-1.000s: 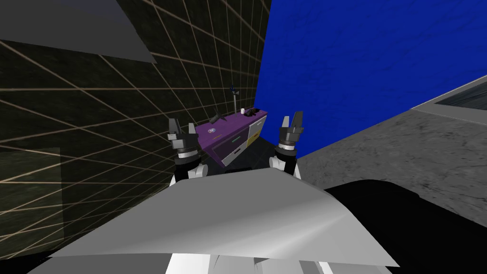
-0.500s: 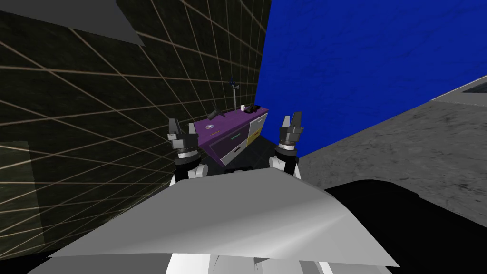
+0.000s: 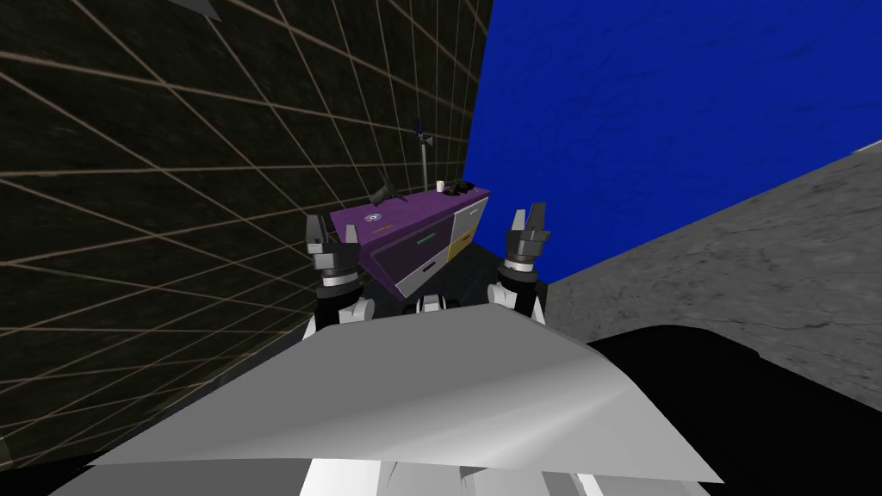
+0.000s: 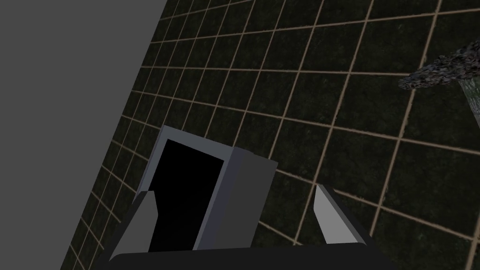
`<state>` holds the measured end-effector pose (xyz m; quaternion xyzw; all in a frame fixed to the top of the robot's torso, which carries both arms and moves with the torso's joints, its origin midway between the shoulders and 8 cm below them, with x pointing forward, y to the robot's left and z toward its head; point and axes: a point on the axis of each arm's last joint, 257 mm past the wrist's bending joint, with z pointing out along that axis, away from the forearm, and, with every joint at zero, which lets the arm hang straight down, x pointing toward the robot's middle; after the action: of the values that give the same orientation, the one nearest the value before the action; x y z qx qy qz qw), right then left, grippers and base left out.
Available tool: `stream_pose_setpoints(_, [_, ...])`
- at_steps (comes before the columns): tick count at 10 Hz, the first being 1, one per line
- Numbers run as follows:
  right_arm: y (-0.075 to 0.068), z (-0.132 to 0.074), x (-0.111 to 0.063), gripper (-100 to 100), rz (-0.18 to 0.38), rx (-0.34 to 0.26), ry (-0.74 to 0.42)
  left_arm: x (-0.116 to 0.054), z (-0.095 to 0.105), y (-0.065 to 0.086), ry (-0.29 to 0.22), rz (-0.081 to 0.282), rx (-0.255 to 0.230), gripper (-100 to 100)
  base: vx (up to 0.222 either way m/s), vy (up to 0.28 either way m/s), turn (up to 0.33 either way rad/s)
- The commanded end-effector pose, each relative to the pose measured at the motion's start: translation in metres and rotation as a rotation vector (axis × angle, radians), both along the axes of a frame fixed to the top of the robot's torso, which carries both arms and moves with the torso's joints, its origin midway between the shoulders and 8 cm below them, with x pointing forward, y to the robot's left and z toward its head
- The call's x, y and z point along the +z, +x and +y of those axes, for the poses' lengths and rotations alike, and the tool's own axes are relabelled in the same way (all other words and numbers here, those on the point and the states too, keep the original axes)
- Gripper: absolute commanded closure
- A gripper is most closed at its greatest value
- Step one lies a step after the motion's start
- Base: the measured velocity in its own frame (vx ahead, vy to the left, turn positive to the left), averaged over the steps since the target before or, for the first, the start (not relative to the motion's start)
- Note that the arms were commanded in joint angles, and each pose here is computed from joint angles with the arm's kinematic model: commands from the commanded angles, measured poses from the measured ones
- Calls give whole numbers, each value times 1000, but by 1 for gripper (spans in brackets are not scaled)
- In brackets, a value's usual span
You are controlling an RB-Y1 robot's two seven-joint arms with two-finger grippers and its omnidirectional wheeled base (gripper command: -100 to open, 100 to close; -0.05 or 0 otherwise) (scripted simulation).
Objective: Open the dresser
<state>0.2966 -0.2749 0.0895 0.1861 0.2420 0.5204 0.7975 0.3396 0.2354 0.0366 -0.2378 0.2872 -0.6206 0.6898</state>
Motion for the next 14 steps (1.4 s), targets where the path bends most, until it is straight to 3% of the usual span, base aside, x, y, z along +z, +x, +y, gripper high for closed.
stream_pose_setpoints(1, [0,0,0,0,0,0,0,-15,0,8,37,46,-16,-100,51,-74,43])
stream_pose_setpoints(2, [0,0,0,0,0,0,0,-30,6,17,50,91,-18,-100,99,-131,81])
stream_pose_setpoints(6, [0,0,0,0,0,0,0,-64,25,35,40,192,-1,-100,91,-143,75])
stream_pose_setpoints(13, [0,0,0,0,0,0,0,-125,66,59,-22,358,52,-100,79,-126,73])
stream_pose_setpoints(14, [0,0,0,0,0,0,0,-140,77,62,-42,397,66,-100,75,-133,112])
